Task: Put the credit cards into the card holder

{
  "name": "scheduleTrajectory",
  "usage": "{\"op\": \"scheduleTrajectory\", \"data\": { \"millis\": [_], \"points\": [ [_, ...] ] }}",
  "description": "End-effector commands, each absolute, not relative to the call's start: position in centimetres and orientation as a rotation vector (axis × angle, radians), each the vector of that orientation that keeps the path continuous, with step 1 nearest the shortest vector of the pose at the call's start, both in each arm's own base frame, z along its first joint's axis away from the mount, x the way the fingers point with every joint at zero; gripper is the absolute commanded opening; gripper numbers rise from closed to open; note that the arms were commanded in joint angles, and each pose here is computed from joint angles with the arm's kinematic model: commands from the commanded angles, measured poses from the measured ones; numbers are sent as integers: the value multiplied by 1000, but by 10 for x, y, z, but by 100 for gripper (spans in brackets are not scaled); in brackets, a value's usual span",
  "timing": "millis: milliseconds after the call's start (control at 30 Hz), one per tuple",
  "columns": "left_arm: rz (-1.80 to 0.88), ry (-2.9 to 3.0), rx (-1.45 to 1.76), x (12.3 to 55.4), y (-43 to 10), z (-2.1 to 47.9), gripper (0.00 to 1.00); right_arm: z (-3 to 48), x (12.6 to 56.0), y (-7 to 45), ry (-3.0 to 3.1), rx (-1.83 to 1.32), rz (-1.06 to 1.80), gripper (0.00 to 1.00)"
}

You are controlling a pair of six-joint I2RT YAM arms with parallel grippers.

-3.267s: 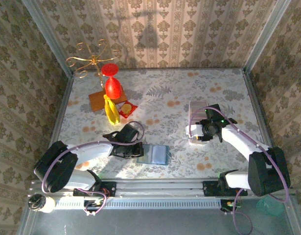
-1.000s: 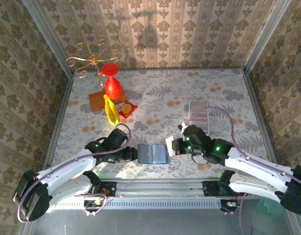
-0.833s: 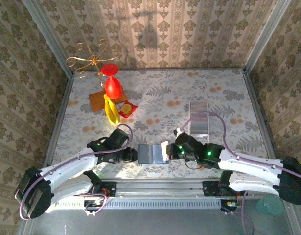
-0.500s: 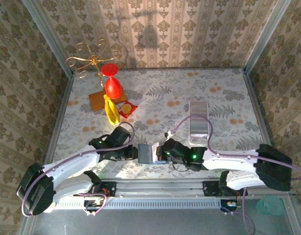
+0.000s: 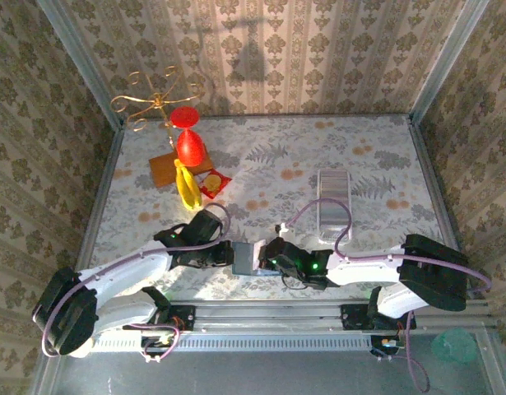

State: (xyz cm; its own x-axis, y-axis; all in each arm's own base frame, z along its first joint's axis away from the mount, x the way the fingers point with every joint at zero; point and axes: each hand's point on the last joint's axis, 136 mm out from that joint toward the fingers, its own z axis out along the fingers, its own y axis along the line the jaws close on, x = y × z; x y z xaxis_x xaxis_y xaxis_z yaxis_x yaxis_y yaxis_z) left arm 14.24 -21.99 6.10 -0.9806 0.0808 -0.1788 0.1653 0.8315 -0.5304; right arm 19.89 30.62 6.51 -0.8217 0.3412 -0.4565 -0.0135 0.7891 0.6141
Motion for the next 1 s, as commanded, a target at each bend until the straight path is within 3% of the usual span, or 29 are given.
{"op": "scheduleTrajectory", "data": {
  "millis": [0,967],
  "points": [
    [-908,2825,229,149,-230,74,7,64,206,301,2353,333,835,0],
    [-745,2967,173,131,-205,17,3,50,203,310,2382,372,888,0]
  ]
}}
